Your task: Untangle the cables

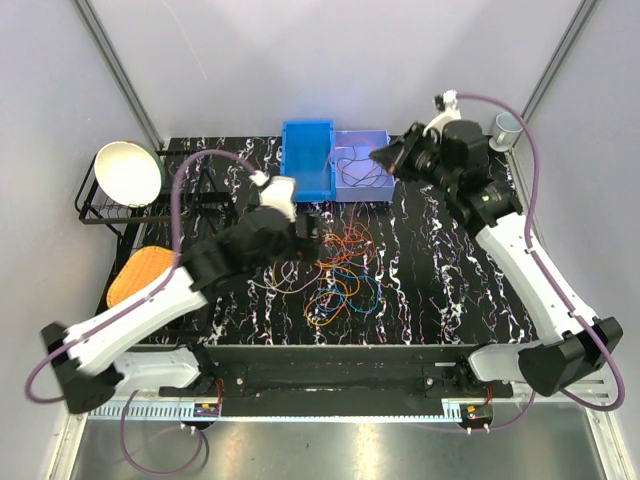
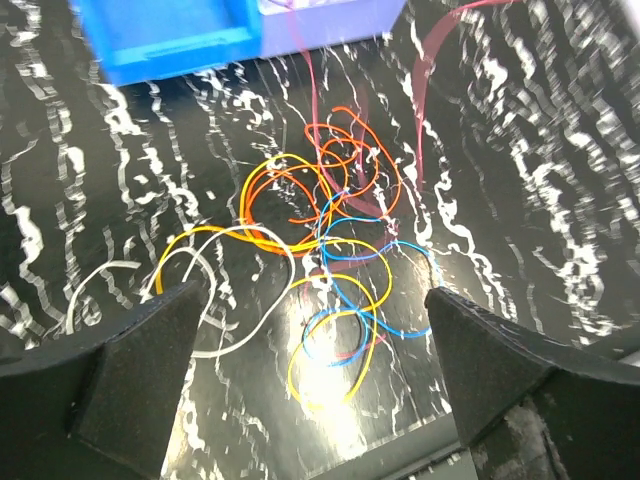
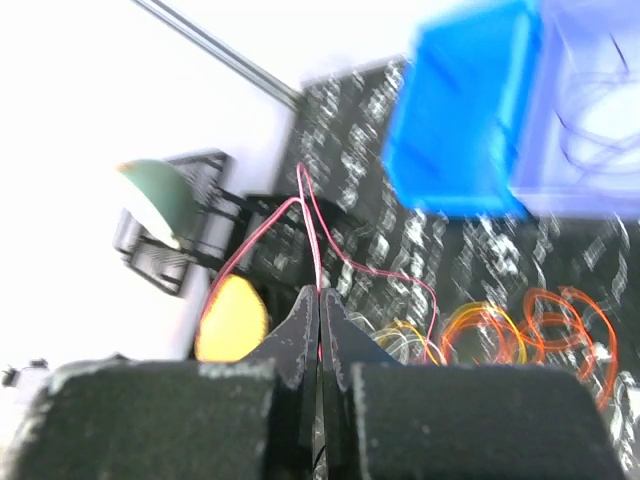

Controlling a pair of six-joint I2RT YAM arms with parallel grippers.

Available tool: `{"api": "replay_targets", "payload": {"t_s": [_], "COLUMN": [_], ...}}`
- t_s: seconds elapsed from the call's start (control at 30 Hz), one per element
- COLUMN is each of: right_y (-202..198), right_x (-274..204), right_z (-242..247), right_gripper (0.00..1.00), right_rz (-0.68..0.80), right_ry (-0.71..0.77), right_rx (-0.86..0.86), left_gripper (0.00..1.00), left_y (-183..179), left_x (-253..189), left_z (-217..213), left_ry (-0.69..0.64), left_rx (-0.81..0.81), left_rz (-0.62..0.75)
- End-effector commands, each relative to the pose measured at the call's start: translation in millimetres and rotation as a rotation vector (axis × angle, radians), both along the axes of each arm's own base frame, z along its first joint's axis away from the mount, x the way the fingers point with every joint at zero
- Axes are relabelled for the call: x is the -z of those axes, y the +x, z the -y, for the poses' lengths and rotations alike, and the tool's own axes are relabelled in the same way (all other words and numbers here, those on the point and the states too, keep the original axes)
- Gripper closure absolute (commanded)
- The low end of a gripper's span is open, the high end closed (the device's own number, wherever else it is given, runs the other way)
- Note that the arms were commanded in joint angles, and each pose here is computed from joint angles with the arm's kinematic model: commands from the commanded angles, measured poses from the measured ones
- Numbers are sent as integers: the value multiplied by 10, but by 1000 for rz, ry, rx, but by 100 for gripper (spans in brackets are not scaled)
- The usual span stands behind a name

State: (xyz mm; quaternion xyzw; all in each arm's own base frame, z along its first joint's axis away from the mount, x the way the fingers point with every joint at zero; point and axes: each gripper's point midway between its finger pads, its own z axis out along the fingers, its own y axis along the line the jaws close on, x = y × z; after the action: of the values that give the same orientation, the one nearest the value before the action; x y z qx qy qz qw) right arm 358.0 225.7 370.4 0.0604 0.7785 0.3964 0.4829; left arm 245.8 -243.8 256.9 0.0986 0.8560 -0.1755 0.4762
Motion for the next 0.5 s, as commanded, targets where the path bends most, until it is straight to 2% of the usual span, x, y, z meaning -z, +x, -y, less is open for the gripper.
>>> {"api": "replay_targets", "payload": {"t_s": [0.0,0.17,0.2,0.27,0.3,0.37,0.4,0.43,0.47], "right_y": [95,342,341,468,456,624,579,603,796], "right_x": [-553,-915,-1142,-1204,-1454,-1456,-1754,-1818,-1680], "right_z": [-75,-198,-205,-270,-261,-330,-325,-354,-448], "right_gripper": [100,100,100,100,100,100,100,100,100], "right_rz": [86,171,219,242,296,300,367,382,361], "right_ry": [41,44,61,51,70,53,76,80,66], "right_rx": [-27,-45,-49,-57,-58,-59,-66,-77,-84], "left_gripper": [1,1,1,1,1,1,1,1,1], "left_y": [-297,-534,-575,-640,-666,-718,-744,-757,-772], "left_x": [-108,64,85,157,159,240,247,277,306], "left_z": [-518,-965,-1039,-1128,-1161,-1213,-1218,-1227,-1233], "left_ry": [-31,-24,-31,-25,-32,-22,-26,-22,-12], "left_rx": [-84,-173,-187,-203,-205,-213,-205,-203,-196], "left_rz": [-7,-38,-37,-57,-56,-79,-83,-90,-96]}}
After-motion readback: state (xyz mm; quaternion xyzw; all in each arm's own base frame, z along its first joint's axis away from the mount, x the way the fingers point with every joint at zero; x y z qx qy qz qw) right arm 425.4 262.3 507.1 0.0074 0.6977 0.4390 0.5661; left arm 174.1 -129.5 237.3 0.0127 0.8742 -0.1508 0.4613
